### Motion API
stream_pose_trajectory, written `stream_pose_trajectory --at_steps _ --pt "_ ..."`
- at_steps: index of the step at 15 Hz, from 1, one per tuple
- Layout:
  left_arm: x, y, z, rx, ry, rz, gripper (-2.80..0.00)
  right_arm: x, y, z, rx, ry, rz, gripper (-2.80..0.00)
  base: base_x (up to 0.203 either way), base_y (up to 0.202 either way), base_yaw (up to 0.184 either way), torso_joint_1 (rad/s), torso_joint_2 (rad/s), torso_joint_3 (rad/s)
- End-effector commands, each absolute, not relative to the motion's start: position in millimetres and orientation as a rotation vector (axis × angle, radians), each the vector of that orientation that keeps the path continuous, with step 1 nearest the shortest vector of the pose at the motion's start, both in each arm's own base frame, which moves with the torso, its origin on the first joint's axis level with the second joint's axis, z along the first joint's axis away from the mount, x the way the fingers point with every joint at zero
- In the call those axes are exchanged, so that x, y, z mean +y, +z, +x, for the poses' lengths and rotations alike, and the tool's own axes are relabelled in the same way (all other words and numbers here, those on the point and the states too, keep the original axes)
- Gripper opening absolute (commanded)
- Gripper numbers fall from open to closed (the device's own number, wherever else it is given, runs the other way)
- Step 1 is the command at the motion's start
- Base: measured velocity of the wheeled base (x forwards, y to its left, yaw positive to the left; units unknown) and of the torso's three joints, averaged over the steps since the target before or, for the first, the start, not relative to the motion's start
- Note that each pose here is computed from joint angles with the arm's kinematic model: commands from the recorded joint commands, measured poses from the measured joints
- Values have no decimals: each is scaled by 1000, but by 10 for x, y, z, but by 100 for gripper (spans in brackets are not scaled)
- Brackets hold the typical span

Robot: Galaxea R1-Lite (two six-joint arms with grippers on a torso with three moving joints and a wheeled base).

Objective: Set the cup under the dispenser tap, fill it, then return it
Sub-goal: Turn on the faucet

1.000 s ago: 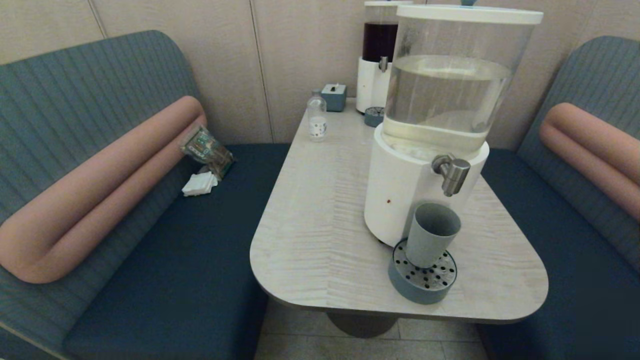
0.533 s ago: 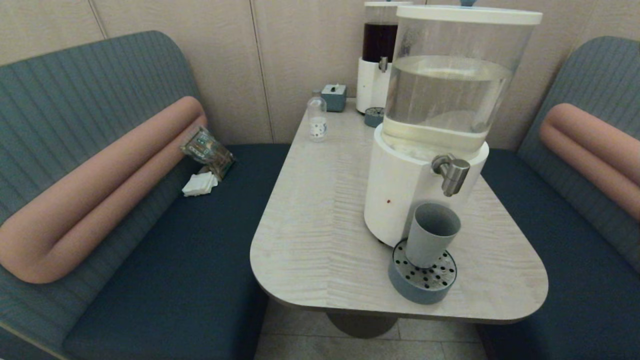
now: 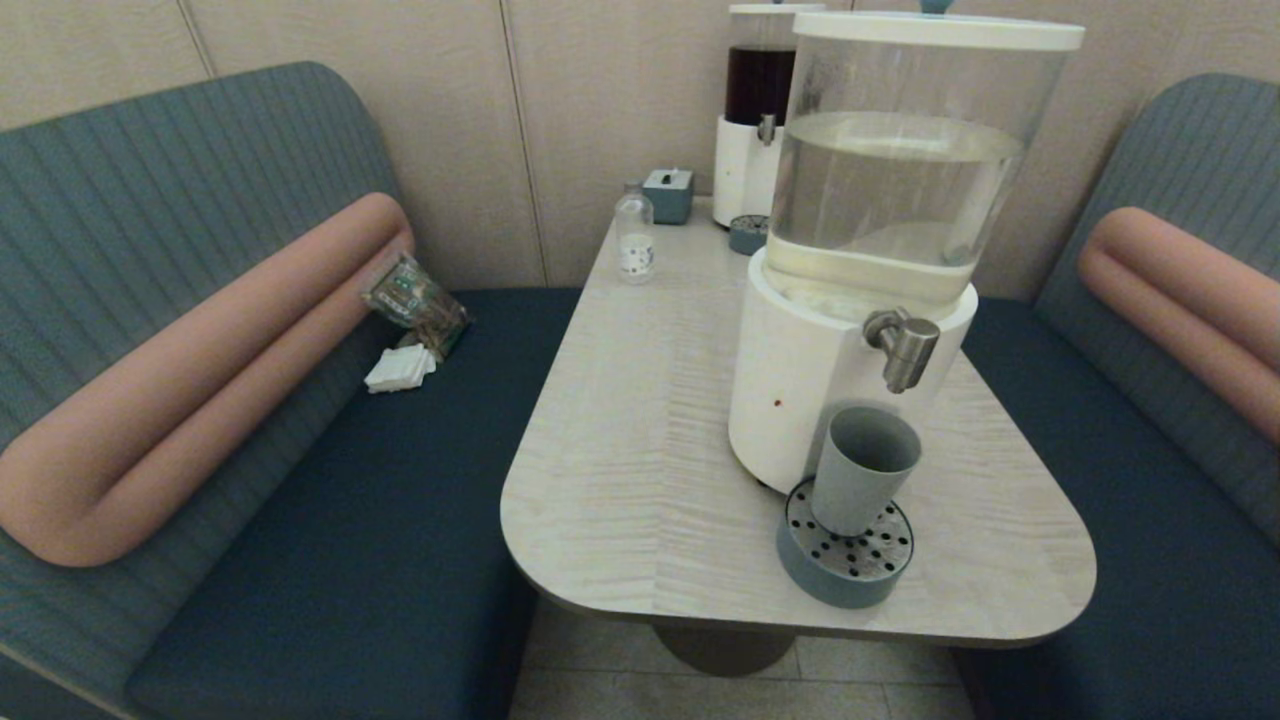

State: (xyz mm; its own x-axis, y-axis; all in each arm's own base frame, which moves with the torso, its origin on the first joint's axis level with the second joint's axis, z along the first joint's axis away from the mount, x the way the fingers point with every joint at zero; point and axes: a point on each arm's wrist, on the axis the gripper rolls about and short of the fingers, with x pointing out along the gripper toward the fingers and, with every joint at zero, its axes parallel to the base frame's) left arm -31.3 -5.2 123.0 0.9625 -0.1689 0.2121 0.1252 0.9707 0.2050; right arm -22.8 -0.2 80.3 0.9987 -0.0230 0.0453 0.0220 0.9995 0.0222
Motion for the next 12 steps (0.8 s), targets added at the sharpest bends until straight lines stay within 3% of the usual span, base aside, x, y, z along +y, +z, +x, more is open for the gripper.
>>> stream_pose_trajectory --at_steps 1,8,12 --pt "-46 918 -240 -171 -135 214 -280 -2 764 -217 -32 -24 22 -280 0 0 0 0 0 0" --pt "-19 713 -228 44 -37 209 -280 -2 765 -217 -32 -23 22 -280 0 0 0 0 0 0" --pt "-17 711 -228 48 -25 135 -280 -2 760 -216 -30 -23 20 -280 0 0 0 0 0 0"
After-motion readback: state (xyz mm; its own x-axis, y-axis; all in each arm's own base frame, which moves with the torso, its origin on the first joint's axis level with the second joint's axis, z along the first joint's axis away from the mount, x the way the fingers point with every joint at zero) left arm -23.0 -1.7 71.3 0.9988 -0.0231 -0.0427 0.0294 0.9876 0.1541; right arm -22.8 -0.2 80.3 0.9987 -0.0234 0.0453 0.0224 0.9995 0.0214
